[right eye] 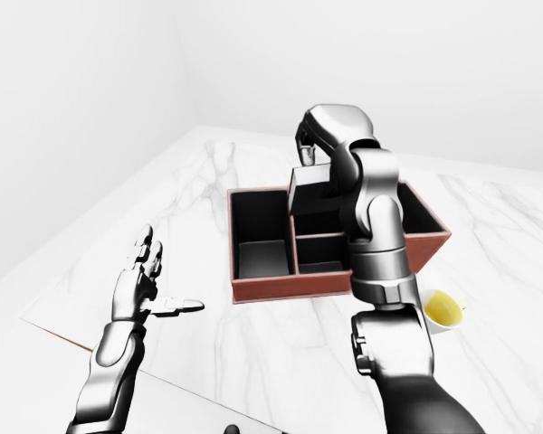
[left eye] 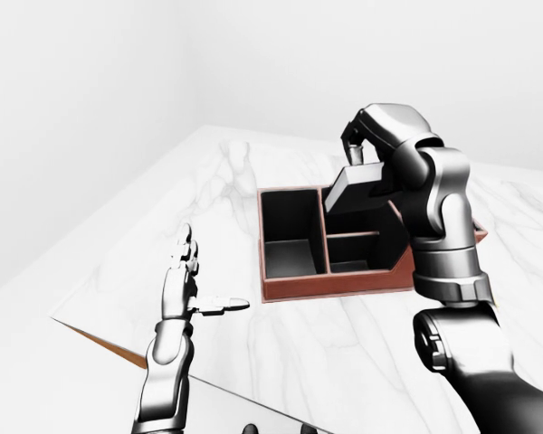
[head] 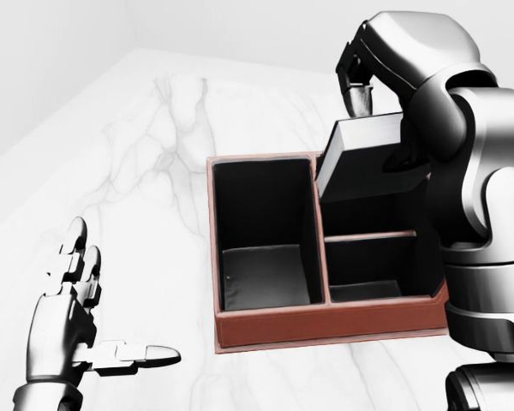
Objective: Pick up the book and place it in the front compartment of the caddy.
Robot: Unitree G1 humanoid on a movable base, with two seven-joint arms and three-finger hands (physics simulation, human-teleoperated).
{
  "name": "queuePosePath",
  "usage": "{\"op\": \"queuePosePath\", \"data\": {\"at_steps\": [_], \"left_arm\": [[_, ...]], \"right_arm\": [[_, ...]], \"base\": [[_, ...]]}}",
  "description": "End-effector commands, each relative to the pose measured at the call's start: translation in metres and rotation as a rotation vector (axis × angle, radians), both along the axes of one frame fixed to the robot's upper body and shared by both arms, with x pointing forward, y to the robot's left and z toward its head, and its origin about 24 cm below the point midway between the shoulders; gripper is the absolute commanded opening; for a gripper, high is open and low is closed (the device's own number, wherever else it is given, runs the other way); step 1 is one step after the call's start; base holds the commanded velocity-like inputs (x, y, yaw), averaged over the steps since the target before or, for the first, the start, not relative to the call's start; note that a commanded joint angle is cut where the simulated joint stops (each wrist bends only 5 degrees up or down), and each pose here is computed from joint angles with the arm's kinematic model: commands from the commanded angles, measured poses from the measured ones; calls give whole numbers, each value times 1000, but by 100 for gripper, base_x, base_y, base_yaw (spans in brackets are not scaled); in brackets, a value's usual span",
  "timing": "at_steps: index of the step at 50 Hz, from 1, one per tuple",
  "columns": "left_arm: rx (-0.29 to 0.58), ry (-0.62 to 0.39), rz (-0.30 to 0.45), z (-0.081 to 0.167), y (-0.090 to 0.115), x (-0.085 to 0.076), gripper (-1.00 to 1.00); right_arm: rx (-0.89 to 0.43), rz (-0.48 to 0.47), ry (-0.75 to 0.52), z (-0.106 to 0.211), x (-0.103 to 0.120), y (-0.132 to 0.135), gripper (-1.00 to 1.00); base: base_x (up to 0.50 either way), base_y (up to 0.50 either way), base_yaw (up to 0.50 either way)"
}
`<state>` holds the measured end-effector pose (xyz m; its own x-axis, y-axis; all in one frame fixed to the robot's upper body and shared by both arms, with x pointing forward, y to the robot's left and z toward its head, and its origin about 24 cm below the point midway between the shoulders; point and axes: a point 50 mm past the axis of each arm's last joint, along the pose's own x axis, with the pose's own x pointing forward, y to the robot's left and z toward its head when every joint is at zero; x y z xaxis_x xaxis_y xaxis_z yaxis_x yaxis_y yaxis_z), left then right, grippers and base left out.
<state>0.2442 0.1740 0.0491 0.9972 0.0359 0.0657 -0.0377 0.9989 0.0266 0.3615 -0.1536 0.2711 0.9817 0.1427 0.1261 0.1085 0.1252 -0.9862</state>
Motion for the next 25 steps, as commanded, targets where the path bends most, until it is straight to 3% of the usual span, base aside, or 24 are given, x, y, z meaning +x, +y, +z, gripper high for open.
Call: {"op": "queuePosePath", "data": {"at_steps": [1, 13, 25], "left_arm": [[4, 24, 8, -10, -5, 8, 100], [2, 24, 11, -9, -4, 9, 100], [3, 23, 10, -9, -4, 8, 100]], "right_arm": [[91, -11, -2, 2, 22, -7, -100], [175, -15, -12, -10, 33, -9, -100], [166, -65, -15, -18, 39, -19, -100]], "base": [[0, 0, 0], [0, 0, 0], [0, 0, 0]]}}
